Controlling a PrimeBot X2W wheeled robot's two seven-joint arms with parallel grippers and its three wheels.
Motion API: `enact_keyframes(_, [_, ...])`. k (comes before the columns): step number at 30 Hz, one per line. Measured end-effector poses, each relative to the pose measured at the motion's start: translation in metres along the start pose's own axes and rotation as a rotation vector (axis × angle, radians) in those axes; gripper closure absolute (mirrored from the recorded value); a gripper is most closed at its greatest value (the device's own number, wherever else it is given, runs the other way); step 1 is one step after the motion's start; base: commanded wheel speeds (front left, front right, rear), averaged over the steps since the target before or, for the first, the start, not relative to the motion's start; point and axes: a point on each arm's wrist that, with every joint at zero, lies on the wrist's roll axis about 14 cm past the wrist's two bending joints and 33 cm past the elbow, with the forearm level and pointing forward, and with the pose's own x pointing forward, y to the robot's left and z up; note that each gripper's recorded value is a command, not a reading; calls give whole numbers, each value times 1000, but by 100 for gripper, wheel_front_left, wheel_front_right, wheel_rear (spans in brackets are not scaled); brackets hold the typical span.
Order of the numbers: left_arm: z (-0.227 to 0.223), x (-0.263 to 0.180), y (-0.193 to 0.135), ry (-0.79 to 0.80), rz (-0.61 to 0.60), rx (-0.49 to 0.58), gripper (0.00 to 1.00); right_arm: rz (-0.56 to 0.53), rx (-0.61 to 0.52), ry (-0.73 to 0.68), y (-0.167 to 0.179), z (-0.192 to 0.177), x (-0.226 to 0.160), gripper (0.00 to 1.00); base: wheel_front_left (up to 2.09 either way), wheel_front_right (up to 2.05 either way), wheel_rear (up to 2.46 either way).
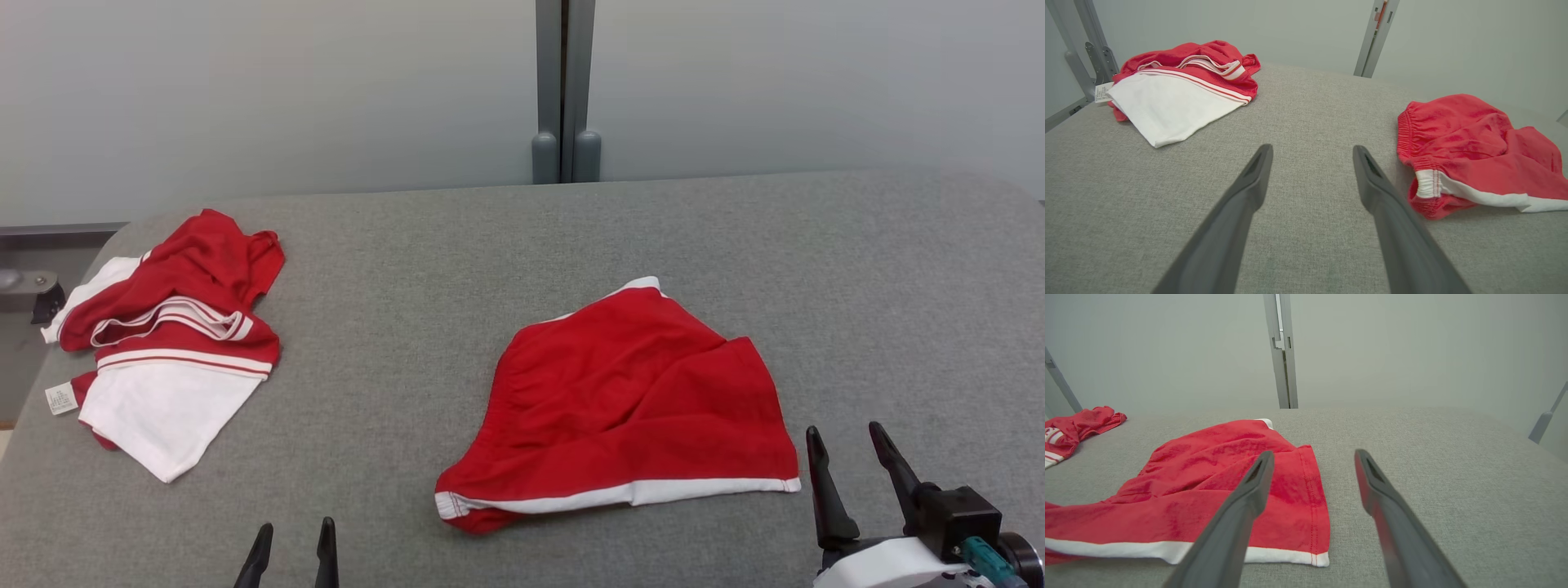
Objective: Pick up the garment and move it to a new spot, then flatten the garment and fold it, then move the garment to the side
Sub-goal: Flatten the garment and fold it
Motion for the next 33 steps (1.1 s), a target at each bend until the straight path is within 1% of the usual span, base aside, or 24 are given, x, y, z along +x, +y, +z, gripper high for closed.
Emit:
enact_keyframes(3, [-1,2,-7,4,-22,-14,0,-16,14,19,-4,-6,-1,0,0,0,0])
enact_keyframes(6, [-9,4,-23,29,-68,-34,0,-23,7,10,-7,-3,6,0,0,0,0])
enact_keyframes(7, [-15,5,-29,50,-82,-51,0,-20,-2,35,-7,-10,6,0,0,0,0])
enact_keyframes(9, [-33,5,-47,141,-137,-62,0,-8,-20,140,-6,-33,4,0,0,0,0])
enact_keyframes(12, [-42,12,-65,223,-197,-75,0,1,-47,267,-11,-52,9,0,0,0,0])
enact_keyframes(14, [-45,14,-69,260,-213,-82,0,3,-71,352,-17,-65,9,0,0,0,0])
enact_keyframes(16, [-48,16,-71,294,-216,-109,0,8,-72,430,-16,-79,7,0,0,0,0])
enact_keyframes(19, [-52,19,-67,329,-217,-95,0,30,-73,502,-10,-92,8,0,0,0,0])
enact_keyframes(23, [-55,21,-67,354,-214,-118,0,34,-68,546,-9,-102,9,0,0,0,0])
enact_keyframes(27, [-54,26,-73,367,-223,-165,0,38,-61,559,-7,-107,15,0,0,0,0])
enact_keyframes(33, [-55,31,-72,381,-228,-165,0,52,-53,573,-2,-116,18,0,0,0,0])
